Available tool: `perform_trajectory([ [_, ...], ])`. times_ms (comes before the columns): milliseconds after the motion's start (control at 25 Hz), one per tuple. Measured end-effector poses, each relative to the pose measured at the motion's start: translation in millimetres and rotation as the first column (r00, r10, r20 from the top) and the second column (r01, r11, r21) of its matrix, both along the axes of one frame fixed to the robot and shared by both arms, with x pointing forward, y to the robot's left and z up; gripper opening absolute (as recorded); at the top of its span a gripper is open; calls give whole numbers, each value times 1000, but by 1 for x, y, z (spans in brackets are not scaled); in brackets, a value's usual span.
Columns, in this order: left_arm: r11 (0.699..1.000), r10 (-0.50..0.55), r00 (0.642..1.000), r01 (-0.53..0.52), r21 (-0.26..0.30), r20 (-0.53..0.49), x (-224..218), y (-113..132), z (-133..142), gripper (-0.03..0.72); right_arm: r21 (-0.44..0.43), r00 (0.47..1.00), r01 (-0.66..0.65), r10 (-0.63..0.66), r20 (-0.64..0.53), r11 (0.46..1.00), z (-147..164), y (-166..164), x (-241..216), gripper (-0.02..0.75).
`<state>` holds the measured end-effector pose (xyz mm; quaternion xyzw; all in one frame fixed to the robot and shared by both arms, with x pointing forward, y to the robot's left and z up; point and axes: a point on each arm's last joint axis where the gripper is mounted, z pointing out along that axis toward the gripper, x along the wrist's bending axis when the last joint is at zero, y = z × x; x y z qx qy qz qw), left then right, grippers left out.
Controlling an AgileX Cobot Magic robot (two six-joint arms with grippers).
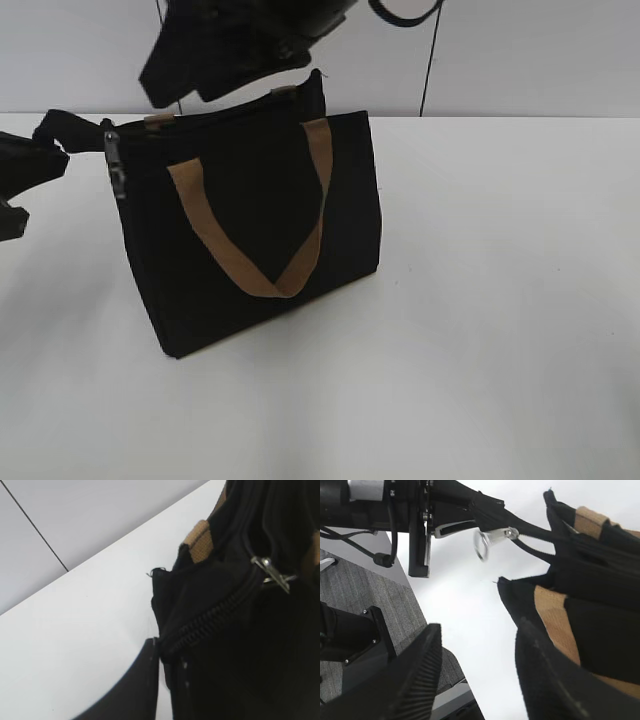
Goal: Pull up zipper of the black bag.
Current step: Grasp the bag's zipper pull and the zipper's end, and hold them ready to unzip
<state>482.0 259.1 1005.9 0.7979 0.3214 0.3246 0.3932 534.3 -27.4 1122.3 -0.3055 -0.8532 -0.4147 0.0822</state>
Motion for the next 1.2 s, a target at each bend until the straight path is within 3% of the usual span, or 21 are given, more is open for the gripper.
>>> perform_trajectory([
  [360,1000,15,999,-15,9,45,-5,2,11,27,-3,1000,-7,6,-24,1000,-29,36,5,364],
  [600,1000,15,995,-16,8,102,-12,2,24,27,-1,997,-25,25,67,1000,-33,39,12,364],
  [1200,1000,23,987,-21,-15,156,-13,1,42,27,-17,987,-57,59,149,998,-57,64,12,354],
])
